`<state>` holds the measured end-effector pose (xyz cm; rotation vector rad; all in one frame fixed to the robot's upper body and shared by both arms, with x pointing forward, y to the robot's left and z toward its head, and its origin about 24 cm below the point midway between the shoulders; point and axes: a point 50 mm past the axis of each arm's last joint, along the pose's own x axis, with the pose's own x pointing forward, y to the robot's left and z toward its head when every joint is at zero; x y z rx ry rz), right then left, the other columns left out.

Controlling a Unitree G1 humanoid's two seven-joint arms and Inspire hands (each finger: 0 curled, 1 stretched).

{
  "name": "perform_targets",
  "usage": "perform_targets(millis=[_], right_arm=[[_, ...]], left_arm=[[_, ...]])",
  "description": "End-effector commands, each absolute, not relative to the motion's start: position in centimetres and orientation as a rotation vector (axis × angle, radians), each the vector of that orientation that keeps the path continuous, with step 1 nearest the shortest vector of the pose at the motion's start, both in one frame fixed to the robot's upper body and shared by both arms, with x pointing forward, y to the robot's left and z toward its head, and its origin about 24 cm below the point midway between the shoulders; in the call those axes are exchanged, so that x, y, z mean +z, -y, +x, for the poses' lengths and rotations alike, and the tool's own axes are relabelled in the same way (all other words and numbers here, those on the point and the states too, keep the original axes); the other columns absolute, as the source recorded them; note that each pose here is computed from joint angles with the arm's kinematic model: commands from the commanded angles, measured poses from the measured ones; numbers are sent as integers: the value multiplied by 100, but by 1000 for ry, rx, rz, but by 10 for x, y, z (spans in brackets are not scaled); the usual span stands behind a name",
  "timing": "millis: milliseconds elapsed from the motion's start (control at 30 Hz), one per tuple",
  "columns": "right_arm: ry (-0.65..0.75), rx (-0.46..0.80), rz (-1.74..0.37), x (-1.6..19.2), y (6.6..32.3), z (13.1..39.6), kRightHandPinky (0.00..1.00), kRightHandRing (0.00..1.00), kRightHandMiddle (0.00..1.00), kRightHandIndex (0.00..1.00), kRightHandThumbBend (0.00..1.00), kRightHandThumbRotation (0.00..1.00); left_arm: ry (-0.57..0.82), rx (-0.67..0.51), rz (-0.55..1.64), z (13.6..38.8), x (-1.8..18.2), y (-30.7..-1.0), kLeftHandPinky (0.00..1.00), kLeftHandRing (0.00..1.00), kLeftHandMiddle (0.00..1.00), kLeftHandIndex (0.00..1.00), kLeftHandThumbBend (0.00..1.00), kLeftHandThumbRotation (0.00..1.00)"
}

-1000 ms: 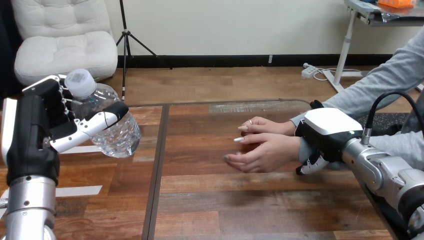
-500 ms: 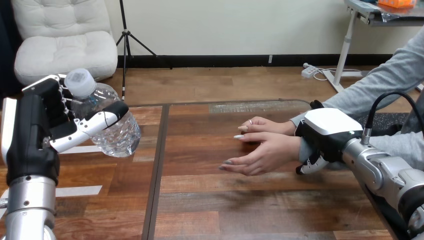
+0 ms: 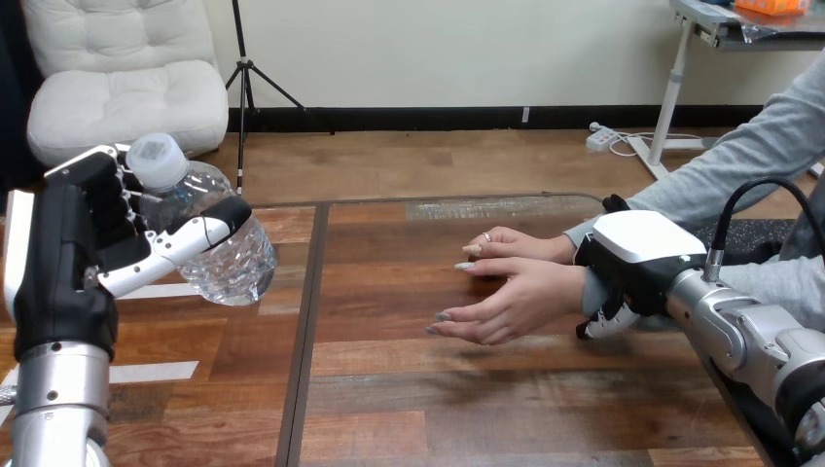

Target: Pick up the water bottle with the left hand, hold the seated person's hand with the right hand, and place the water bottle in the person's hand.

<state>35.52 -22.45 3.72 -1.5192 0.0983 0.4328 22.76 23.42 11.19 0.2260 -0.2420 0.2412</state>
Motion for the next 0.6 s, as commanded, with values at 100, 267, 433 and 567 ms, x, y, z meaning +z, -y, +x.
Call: perform_targets(millis=[100, 267, 433, 567], right_arm=[[-13, 355, -1464, 64, 222, 369, 14, 20, 27, 30, 62, 0], [0, 348, -1461, 66, 222, 369, 14, 19, 26, 29, 61, 0], [22, 337, -1429, 70, 222, 370, 13, 19, 26, 29, 62, 0], [24, 328, -1419, 72, 222, 371, 13, 18, 25, 29, 62, 0]], left_arm=[[350, 226, 212, 233, 132, -228, 28, 34, 39, 40, 70, 0], [348, 228, 214, 233, 132, -228, 28, 34, 39, 40, 69, 0], [348, 225, 214, 233, 132, -228, 28, 34, 39, 40, 69, 0], [349, 224, 217, 234, 131, -229, 28, 34, 39, 40, 69, 0]])
